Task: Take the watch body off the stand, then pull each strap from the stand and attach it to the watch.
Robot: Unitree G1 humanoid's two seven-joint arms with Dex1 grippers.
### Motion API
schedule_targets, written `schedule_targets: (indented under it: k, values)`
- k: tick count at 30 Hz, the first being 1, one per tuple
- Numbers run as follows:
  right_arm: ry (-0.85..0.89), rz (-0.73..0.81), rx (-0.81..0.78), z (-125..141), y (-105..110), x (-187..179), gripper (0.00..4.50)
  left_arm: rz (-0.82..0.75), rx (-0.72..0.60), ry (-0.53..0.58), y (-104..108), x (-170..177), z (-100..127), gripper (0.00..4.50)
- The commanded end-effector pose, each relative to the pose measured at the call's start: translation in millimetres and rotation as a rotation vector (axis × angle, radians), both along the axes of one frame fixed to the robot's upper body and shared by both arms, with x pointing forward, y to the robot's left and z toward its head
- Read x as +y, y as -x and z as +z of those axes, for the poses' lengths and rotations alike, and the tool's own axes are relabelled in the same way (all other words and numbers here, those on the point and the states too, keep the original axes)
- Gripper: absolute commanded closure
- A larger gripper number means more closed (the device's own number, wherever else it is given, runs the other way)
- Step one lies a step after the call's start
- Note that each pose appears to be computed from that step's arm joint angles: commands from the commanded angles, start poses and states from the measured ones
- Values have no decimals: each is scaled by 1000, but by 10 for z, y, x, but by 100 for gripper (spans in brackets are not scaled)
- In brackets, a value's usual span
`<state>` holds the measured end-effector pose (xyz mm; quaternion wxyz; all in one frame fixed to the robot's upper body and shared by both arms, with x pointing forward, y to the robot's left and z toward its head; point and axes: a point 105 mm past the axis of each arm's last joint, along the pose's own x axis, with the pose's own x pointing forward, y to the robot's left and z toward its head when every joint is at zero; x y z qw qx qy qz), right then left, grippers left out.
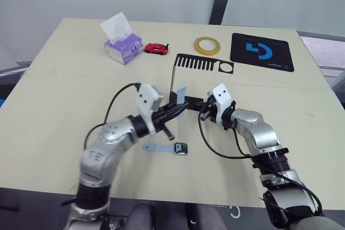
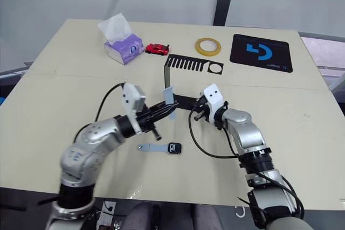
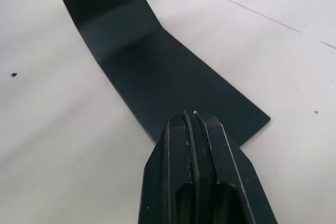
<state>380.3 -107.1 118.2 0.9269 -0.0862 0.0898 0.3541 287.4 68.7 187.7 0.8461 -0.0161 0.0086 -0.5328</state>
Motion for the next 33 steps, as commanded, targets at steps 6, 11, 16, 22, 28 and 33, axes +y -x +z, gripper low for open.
schedule_targets:
  k: [6, 11, 16, 22, 28, 33]
  values:
    - [-99, 97, -210, 605, 538, -125, 418, -329, 54, 50, 168, 228, 385, 448]
    - [-161, 299, -121, 740, 1313, -186, 227, -438, 66, 8, 259, 275, 386, 450]
    - [-310, 373, -55, 1003, 1679, -175, 3, -513, 79, -3, 297, 264, 363, 450]
    - [-618, 367, 1, 1247, 1715, 0, 3, -582, 70, 24, 341, 82, 295, 450]
    - [-681, 355, 64, 1241, 1585, 163, 3, -634, 33, 48, 337, -154, 326, 450]
    - [-688, 368, 60, 1268, 1545, 263, 3, -643, 27, 70, 338, -257, 375, 450]
